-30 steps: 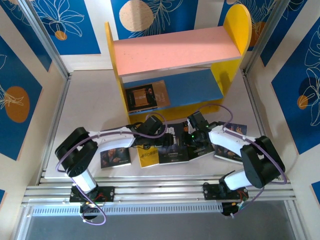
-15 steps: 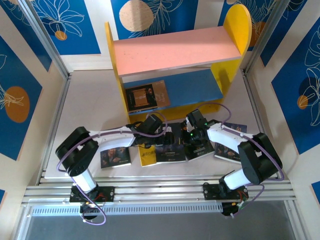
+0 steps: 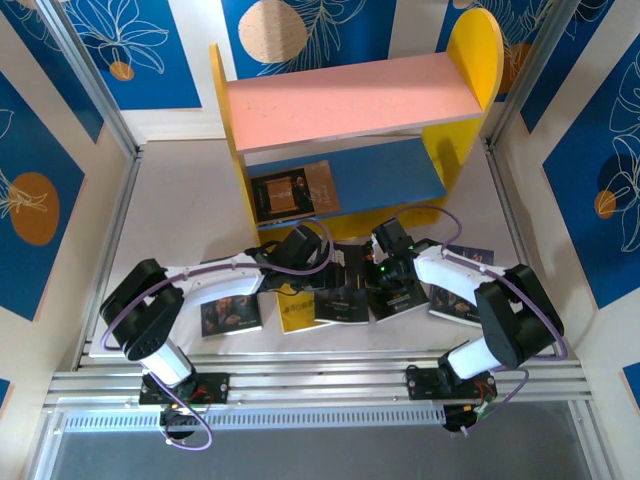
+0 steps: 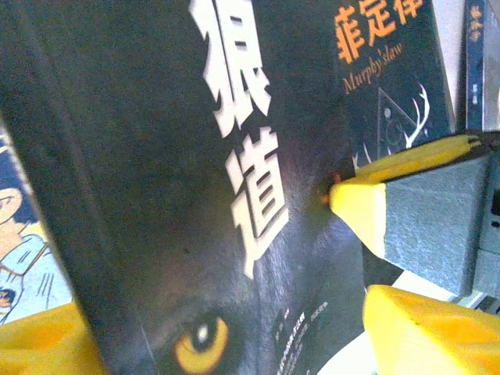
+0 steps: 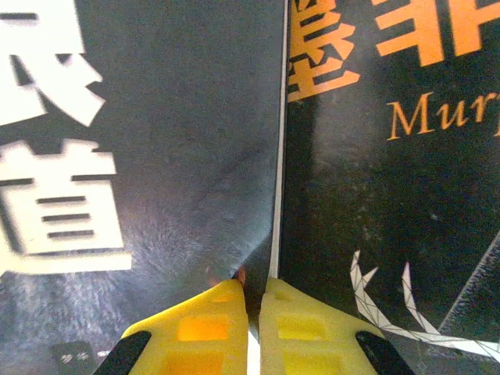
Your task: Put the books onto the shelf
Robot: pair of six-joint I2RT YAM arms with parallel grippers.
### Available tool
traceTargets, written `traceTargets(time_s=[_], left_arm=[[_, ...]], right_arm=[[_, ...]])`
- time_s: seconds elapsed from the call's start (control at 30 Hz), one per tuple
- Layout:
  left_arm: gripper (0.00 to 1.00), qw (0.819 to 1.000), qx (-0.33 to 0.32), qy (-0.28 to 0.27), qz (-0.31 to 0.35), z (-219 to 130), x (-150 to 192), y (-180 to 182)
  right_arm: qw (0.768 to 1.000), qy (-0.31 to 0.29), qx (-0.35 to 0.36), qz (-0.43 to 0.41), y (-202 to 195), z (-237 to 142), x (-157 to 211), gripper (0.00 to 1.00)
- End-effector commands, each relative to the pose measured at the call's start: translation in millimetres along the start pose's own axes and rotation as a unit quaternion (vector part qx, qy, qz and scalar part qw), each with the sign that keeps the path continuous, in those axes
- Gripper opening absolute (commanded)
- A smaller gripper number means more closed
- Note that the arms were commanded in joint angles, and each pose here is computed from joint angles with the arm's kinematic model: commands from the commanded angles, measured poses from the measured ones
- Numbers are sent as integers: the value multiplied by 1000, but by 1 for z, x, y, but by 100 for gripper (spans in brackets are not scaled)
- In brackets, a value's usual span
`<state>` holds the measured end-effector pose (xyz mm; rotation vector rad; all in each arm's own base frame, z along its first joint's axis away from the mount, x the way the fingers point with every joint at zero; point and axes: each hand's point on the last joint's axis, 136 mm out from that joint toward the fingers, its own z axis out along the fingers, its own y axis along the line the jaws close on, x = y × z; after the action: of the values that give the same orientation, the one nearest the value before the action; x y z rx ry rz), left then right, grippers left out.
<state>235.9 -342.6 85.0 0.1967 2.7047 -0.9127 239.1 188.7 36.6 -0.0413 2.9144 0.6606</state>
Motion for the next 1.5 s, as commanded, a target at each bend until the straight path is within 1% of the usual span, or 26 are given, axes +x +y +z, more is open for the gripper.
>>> traceTargets(time_s=[0.0,0.1,0.4,0.47,0.6,0.63,0.67,0.7,0.73,0.8,0.9,1.0,1.1,1.13,1.2,1.27,1.37,1.47], left_arm=[[65,996,80,-3,31,-4,-8,-46],[57,997,73,-2,33,-3,-8,-43],[39,997,57,-6,43,-6,-11,-40],[33,998,49,-8,46,-7,-14,-41],[21,997,47,-18,54,-8,-22,-46],[17,997,46,-21,55,-9,-23,-46],[12,997,45,-23,56,-9,-24,-46],[5,997,43,-24,58,-9,-25,-46],[0,997,43,-24,60,-11,-26,-48],[0,996,46,-29,64,-17,-29,-54],[0,993,63,-60,74,-40,-37,-70],[0,987,84,-110,85,-75,-52,-89],[0,975,101,-177,86,-111,-74,-106],[0,971,101,-203,81,-122,-84,-111],[0,961,97,-252,58,-138,-106,-117],[0,949,99,-296,43,-148,-126,-124],[0,930,109,-349,24,-158,-152,-135],[0,919,116,-376,11,-163,-167,-144]], right_arm=[[999,28,-24,4,9,10,10,9],[999,27,-27,4,10,9,10,9],[999,24,-36,10,9,3,8,11],[999,20,-39,7,10,0,7,14],[999,1,-37,3,8,-11,3,25],[999,-5,-38,3,8,-15,1,26],[999,-9,-40,5,8,-20,0,26],[999,-14,-40,6,7,-24,-1,31],[999,-21,-41,8,7,-30,-3,33],[998,-40,-42,13,6,-44,-6,34],[995,-83,-41,24,3,-70,-11,42],[988,-139,-49,34,2,-102,-20,47],[978,-189,-68,50,3,-130,-33,48],[974,-207,-76,56,4,-138,-38,53],[963,-242,-90,72,5,-151,-49,61],[945,-291,-126,86,11,-165,-65,68],[914,-338,-196,107,27,-183,-83,71],[892,-363,-242,121,39,-197,-93,72]])
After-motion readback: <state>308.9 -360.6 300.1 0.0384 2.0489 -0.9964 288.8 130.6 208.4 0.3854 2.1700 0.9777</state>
